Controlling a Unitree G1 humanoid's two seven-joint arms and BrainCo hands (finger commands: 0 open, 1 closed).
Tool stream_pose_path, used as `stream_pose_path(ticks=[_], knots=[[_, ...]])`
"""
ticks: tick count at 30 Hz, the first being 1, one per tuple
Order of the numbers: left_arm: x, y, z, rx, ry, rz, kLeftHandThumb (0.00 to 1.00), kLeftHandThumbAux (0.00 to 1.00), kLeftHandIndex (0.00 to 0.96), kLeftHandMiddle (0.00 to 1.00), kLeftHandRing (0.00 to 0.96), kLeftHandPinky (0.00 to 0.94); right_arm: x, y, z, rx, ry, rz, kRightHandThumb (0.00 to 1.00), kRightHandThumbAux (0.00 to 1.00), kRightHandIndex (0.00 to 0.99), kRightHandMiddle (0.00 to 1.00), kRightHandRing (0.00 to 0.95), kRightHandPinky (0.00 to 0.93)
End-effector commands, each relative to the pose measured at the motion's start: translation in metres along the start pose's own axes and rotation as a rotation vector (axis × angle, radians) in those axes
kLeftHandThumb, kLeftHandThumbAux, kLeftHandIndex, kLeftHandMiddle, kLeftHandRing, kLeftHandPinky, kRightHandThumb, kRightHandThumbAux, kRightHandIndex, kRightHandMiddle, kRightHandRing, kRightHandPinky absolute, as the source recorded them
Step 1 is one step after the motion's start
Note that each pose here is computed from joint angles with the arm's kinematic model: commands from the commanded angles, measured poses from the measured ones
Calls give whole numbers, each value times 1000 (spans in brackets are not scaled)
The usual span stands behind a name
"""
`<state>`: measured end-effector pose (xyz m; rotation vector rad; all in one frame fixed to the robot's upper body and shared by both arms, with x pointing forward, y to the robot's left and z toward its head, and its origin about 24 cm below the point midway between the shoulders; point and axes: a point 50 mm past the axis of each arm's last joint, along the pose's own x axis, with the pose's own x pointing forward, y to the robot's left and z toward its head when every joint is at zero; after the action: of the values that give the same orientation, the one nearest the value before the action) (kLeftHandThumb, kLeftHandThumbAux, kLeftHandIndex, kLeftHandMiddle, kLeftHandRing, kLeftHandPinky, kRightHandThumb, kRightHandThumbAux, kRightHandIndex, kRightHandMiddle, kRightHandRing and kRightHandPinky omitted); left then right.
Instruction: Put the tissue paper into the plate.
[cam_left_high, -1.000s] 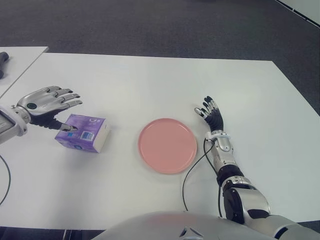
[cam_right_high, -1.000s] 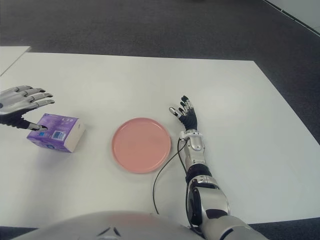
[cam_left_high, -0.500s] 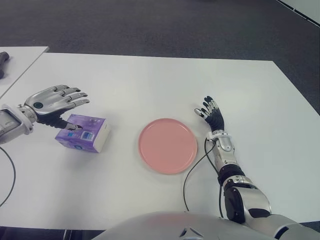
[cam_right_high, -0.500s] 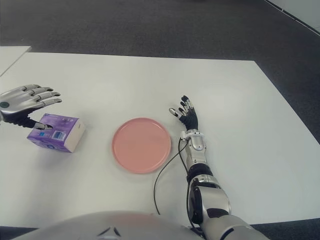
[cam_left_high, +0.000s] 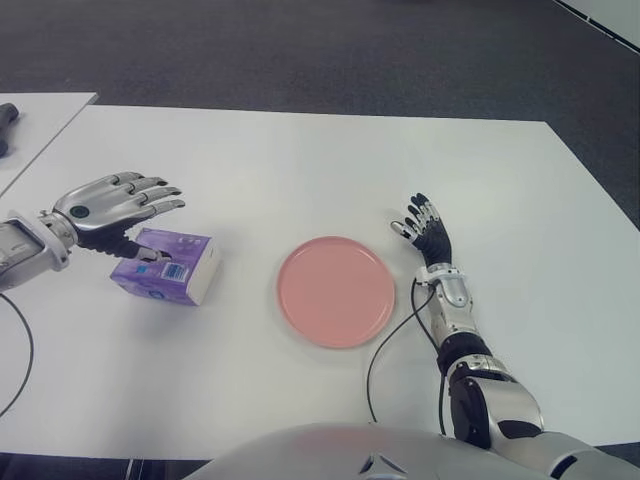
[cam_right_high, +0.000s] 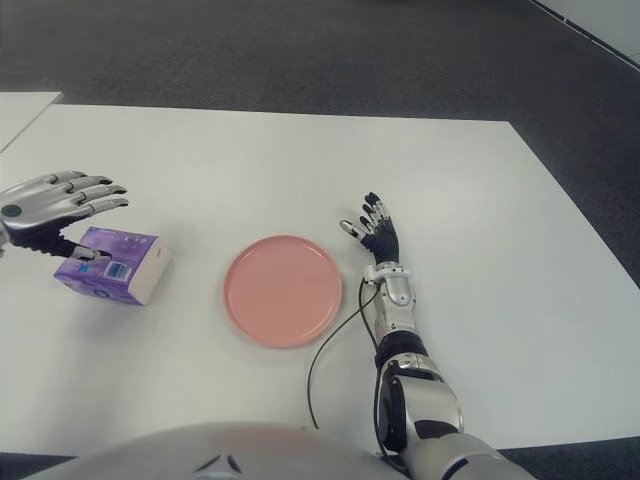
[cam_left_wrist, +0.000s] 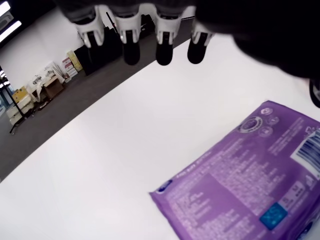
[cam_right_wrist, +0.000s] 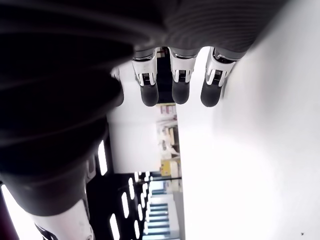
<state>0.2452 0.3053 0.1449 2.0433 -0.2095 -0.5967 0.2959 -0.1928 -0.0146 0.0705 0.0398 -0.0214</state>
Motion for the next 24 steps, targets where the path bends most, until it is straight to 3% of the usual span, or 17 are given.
stream_pose_path(ticks=[1, 24], knots=[[-2, -4, 6, -12, -37, -47, 265, 164, 0, 0, 0, 0, -31, -6, -43, 45, 200, -46, 2, 849, 0, 0, 0, 37], [-13, -4, 14, 25, -100, -172, 263, 192, 0, 0, 0, 0, -31, -6, -42, 39, 194, -65, 0, 864, 4, 0, 0, 50]])
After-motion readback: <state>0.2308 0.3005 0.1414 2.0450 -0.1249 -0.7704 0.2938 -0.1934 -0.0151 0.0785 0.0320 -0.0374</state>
